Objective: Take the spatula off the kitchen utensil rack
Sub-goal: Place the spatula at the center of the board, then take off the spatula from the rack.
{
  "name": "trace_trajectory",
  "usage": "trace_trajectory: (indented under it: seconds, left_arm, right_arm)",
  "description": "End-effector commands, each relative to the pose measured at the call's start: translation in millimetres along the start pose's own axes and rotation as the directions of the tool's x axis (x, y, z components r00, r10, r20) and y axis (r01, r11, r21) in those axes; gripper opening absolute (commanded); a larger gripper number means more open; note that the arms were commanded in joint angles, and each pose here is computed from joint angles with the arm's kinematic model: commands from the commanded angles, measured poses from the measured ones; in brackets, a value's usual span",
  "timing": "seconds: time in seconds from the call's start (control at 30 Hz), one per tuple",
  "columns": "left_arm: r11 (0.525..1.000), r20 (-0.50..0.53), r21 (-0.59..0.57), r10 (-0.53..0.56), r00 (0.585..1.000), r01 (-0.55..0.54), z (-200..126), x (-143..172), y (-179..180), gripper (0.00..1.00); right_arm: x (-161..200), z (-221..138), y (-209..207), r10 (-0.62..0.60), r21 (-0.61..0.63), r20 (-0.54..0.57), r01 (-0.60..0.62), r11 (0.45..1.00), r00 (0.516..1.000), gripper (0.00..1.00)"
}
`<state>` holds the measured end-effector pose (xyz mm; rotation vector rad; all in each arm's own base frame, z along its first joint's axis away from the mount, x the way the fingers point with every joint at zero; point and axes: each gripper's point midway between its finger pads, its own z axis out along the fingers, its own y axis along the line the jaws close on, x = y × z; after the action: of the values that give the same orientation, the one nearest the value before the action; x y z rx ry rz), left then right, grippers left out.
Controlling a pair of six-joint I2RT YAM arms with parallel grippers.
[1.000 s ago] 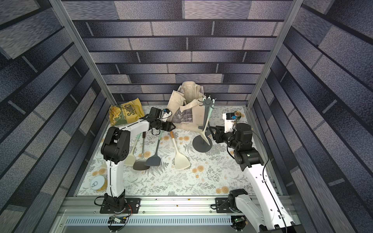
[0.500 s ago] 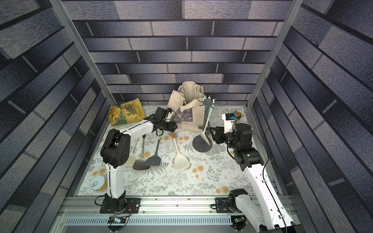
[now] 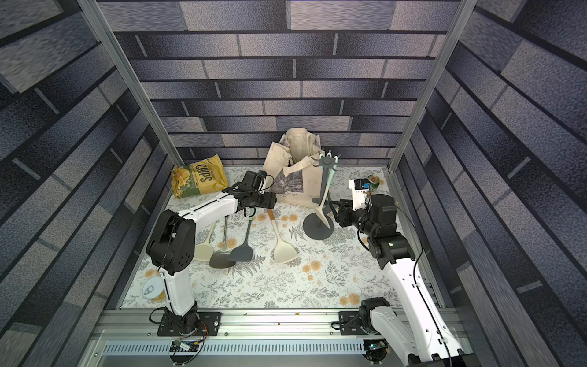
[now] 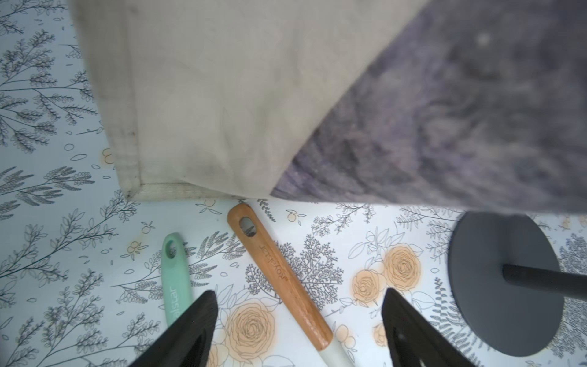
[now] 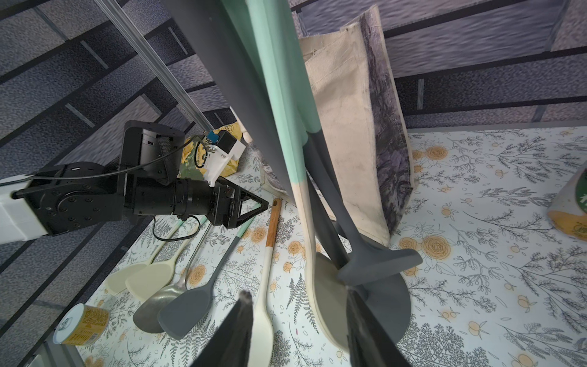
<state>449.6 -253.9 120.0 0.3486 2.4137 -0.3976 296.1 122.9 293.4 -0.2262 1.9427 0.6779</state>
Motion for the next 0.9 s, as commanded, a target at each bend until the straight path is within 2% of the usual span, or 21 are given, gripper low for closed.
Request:
trace_trajectory:
  seconds: [0.0,0.07,0.17,0.27,0.4,0.53,0.77,0.87]
  left_arm:
    - [1.0,0.019,0.011,-0.027,0.999,0.026,-21,9,-23,0.82]
    - [0.996,0.086,0.085,-0.041,0.995,0.034,-32,6,-41,0.81]
    - [0.969,0.242,0.245,-0.034,0.97,-0.027,-60,-11,-79,0.81]
    - [0.909,0.389,0.404,-0.074,0.918,-0.098,-97,-31,-107,0.8]
    - [0.826,0.477,0.525,-0.085,0.875,-0.206,-131,-54,-138,0.75]
    - [0.777,0.555,0.544,-0.051,0.83,-0.316,-155,-79,-166,0.71]
    - [0.777,0.647,0.474,0.011,0.762,-0.414,-157,-117,-198,0.64]
    - [0.774,0.657,0.464,0.025,0.753,-0.43,-152,-127,-205,0.63]
  right_arm:
    - [-8,-11,9,-0.041,-0.028,0.047,0.042,0.999,0.998,0.49]
    - [-9,-13,14,-0.046,-0.057,0.06,0.049,0.997,0.997,0.48]
    - [-8,-10,23,-0.046,-0.116,0.058,0.053,0.992,0.997,0.47]
    - [-10,-4,27,-0.042,-0.159,0.07,0.052,0.986,0.997,0.46]
    - [-15,5,23,-0.043,-0.16,0.089,0.057,0.985,0.995,0.45]
    - [-21,12,19,-0.047,-0.145,0.104,0.062,0.988,0.993,0.45]
    - [-27,15,0,-0.066,-0.035,0.116,0.07,0.997,0.991,0.41]
    - [-27,15,-5,-0.077,-0.006,0.114,0.079,0.997,0.99,0.4]
